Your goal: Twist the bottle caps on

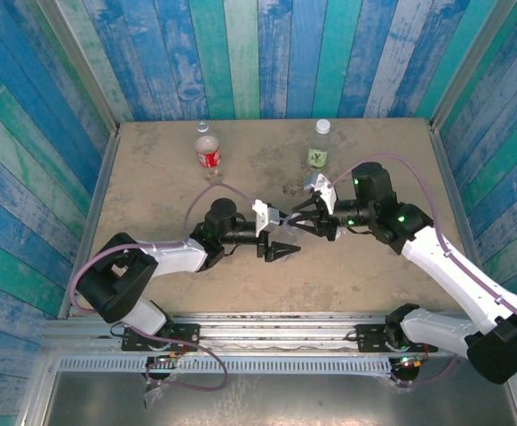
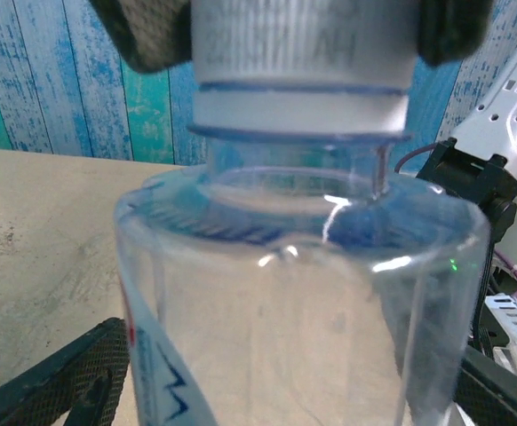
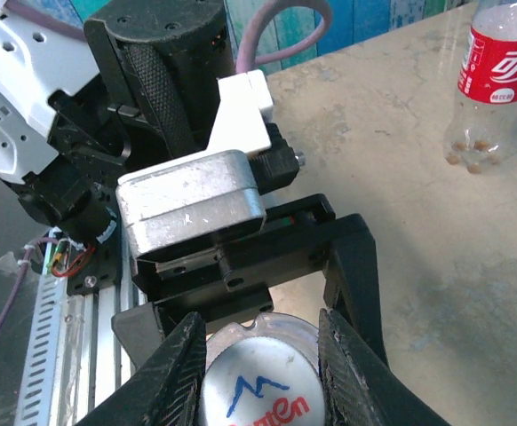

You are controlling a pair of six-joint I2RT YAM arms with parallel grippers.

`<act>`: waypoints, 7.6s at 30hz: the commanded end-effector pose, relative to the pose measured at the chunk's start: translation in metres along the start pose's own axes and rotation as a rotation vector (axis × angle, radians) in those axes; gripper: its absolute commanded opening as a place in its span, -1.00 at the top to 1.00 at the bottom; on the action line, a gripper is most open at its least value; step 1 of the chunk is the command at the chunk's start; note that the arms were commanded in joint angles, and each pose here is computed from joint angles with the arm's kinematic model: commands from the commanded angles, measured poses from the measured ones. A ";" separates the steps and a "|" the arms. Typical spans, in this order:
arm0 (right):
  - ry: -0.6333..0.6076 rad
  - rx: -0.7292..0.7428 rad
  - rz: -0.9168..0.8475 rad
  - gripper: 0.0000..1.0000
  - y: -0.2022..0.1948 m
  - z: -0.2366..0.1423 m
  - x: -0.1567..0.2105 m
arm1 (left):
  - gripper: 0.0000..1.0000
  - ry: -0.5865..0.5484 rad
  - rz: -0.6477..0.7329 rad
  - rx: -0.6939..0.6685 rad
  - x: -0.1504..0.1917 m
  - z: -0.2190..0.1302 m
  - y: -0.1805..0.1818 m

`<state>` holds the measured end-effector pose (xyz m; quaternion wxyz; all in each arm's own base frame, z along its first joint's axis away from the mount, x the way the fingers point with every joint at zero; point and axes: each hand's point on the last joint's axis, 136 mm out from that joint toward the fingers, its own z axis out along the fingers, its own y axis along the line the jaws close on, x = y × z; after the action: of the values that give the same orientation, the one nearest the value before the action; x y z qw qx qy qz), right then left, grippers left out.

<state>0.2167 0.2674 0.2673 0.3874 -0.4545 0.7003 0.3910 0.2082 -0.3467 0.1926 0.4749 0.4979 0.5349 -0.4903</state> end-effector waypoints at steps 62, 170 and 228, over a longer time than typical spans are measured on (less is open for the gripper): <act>-0.023 0.031 0.017 0.10 0.005 -0.011 -0.011 | 0.02 -0.064 0.064 0.059 -0.029 -0.001 -0.009; -0.144 0.979 0.127 -1.00 -0.195 -0.102 -0.009 | -0.88 -0.050 -0.012 -1.164 -0.024 -0.191 0.134; -0.127 0.935 0.169 -0.99 -0.138 -0.109 0.033 | -0.36 0.191 -0.141 -1.296 0.010 -0.227 0.314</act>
<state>0.3174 0.1214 0.2553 0.5600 -0.1570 0.8084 0.0909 0.5172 -0.1101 0.1895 0.5957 0.0998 0.7953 -0.0512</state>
